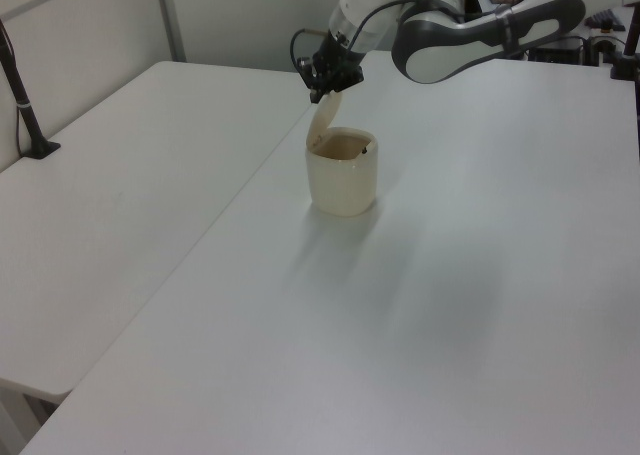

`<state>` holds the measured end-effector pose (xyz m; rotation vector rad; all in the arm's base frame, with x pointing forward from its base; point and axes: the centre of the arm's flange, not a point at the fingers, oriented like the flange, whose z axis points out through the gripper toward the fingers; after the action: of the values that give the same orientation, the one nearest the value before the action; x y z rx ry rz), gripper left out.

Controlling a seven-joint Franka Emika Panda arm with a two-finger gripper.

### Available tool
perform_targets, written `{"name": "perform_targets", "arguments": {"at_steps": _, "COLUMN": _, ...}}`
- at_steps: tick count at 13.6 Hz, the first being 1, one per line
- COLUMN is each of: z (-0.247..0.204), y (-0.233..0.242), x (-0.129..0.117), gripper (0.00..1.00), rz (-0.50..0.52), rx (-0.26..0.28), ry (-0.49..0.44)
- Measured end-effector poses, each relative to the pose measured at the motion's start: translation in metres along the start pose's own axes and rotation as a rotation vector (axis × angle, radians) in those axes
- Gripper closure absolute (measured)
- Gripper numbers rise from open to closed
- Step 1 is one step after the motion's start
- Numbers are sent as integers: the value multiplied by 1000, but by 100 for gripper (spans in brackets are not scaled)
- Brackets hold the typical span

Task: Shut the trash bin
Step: 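Push the raised lid down onto the bin rim with the gripper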

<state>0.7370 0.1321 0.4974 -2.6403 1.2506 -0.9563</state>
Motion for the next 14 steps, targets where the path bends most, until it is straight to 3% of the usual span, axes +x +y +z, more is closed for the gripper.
{"name": "perform_targets", "arguments": {"at_steps": 4, "z": -11, "y": 13, "x": -13, "gripper": 99, "rz": -45, "rx": -22, "ry": -36}}
{"name": "perform_targets", "arguments": {"at_steps": 10, "z": 31, "y": 48, "x": -49, "gripper": 99, "rz": -146, "rx": -123, "ry": -109}}
{"name": "perform_targets", "arguments": {"at_steps": 14, "z": 32, "y": 51, "x": -54, "gripper": 99, "rz": -184, "rx": -128, "ry": -119}}
